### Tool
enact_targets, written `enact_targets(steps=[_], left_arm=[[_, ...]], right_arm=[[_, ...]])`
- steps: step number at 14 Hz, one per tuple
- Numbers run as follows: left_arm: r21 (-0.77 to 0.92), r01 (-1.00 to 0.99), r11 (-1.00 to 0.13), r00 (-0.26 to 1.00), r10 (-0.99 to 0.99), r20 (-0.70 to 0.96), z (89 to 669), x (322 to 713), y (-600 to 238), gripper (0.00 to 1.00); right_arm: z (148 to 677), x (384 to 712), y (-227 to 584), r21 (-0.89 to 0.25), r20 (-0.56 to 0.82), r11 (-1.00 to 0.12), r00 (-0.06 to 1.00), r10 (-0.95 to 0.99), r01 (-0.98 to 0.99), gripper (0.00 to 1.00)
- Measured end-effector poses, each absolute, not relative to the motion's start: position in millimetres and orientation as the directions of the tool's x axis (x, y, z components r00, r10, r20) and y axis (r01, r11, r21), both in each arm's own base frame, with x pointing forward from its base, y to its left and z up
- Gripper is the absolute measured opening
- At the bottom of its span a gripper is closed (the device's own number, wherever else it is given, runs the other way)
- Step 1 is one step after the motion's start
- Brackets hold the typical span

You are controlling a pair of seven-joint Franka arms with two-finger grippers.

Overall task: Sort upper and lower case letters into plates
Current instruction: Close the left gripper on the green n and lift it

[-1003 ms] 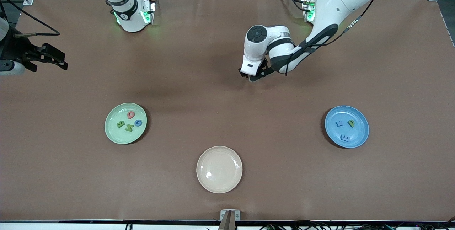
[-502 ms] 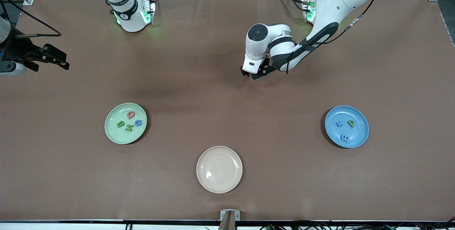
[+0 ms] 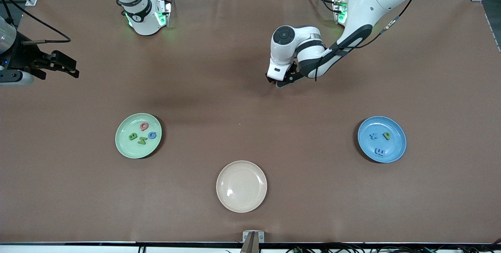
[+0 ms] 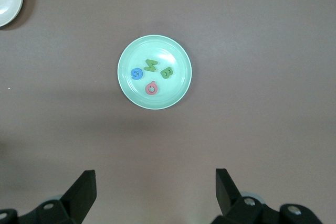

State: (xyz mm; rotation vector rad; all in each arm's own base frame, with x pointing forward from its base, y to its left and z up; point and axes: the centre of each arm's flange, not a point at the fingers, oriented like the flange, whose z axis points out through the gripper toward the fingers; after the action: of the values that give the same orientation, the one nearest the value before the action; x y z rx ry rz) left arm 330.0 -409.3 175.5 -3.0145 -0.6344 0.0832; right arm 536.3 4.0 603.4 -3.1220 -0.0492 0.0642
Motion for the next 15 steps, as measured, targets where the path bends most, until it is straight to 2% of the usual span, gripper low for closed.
enact_targets(steps=[4, 7, 8, 9, 14, 15], left_arm=[[-0.069, 0.401, -0.913, 0.914, 0.404, -0.04, 175.4, 330.6, -408.9, 0.53], [-0.065, 0.401, -0.914, 0.914, 0.404, -0.043, 175.1, 330.3, -409.4, 0.42], [-0.063, 0.401, -0.914, 0.914, 0.404, -0.044, 175.2, 330.3, -409.6, 0.42], [-0.062, 0.4, -0.914, 0.914, 0.403, -0.043, 175.2, 330.3, -409.7, 0.36], [-0.046, 0.392, -0.919, 0.918, 0.394, -0.045, 173.4, 330.8, -410.4, 0.31], [-0.045, 0.393, -0.919, 0.918, 0.394, -0.045, 173.8, 331.0, -410.6, 0.26]], right_arm=[[603.0, 535.7, 7.9, -0.019, -0.046, -0.999, 0.998, 0.039, 0.038, 1.0], [603.0, 535.6, 11.6, -0.019, -0.046, -0.999, 0.998, 0.046, 0.045, 1.0], [603.0, 535.6, 11.8, -0.019, -0.046, -0.999, 0.998, 0.046, 0.045, 1.0], [603.0, 535.6, 11.8, -0.019, -0.046, -0.999, 0.998, 0.046, 0.045, 1.0], [603.5, 536.2, 11.8, -0.019, -0.04, -0.999, 0.998, 0.046, 0.045, 1.0], [603.6, 536.4, 11.8, -0.019, -0.039, -0.999, 0.998, 0.046, 0.045, 1.0]])
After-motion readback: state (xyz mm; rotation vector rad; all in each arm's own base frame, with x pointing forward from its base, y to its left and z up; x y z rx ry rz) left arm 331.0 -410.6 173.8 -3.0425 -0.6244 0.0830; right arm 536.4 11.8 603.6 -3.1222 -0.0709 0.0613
